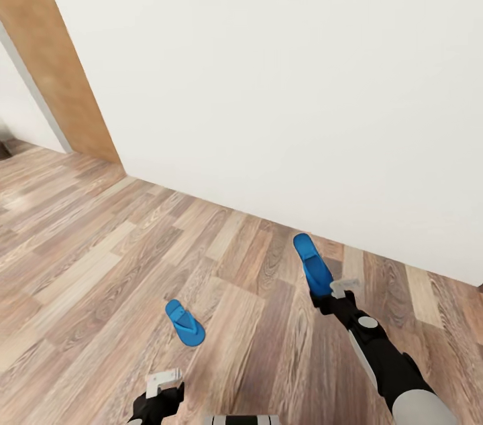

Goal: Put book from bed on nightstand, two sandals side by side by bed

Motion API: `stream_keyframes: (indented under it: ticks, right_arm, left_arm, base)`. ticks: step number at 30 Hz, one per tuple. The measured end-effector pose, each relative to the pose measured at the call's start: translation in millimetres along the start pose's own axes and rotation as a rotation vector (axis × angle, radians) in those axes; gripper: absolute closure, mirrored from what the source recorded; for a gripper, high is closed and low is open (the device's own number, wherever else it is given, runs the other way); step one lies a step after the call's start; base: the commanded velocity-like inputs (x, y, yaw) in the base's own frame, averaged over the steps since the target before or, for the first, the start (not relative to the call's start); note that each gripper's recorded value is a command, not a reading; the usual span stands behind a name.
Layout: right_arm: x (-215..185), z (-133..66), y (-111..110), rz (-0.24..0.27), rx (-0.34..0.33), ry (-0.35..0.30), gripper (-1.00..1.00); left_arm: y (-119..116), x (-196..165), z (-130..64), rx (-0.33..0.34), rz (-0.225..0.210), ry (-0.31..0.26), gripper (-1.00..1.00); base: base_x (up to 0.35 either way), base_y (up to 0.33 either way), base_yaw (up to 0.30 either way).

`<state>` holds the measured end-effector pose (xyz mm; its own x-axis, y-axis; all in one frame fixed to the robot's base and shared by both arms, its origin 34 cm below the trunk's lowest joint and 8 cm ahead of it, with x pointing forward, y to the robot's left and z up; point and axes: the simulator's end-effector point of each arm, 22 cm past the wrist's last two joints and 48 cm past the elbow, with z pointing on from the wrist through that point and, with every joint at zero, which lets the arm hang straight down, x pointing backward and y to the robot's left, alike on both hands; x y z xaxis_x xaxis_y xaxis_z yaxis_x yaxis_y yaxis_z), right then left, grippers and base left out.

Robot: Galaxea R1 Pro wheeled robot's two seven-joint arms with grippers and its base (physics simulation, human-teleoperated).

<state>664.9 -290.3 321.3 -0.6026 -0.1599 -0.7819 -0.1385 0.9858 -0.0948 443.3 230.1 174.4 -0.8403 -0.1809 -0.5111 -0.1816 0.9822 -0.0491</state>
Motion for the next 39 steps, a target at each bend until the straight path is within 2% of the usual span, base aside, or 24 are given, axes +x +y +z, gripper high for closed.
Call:
stream_keyframes:
  ticks: [9, 24, 30, 36, 39]
  right_arm:
    - [1.1, 0.2, 0.1, 0.000, 0.000, 0.002, 1.00]
    - [0.5, 0.0, 0.1, 0.000, -0.001, 0.001, 1.00]
    - [0.5, 0.0, 1.2, 0.000, -0.005, 0.001, 1.00]
    - [0.3, 0.4, 5.5, -0.009, -0.015, 0.001, 1.00]
    - [0.5, 0.6, 4.7, -0.009, -0.009, 0.002, 1.00]
  left_arm:
    - [0.1, 0.4, 0.2, 0.002, 0.000, 0.002, -1.00]
    - [-0.9, 1.2, 0.0, 0.003, 0.000, 0.003, -1.00]
    - [-1.1, 1.3, 0.1, 0.003, 0.000, 0.004, -1.00]
    - [0.2, 0.9, 0.3, 0.002, -0.001, 0.002, -1.00]
    - [0.4, 0.8, 0.3, 0.002, -0.002, 0.002, -1.00]
  base:
    - [0.071, 0.000, 0.273]
    - [0.205, -0.212, 0.270]
    - [0.189, -0.249, 0.077]
    - [0.016, -0.017, 0.003]
    - [0.000, 0.000, 0.238]
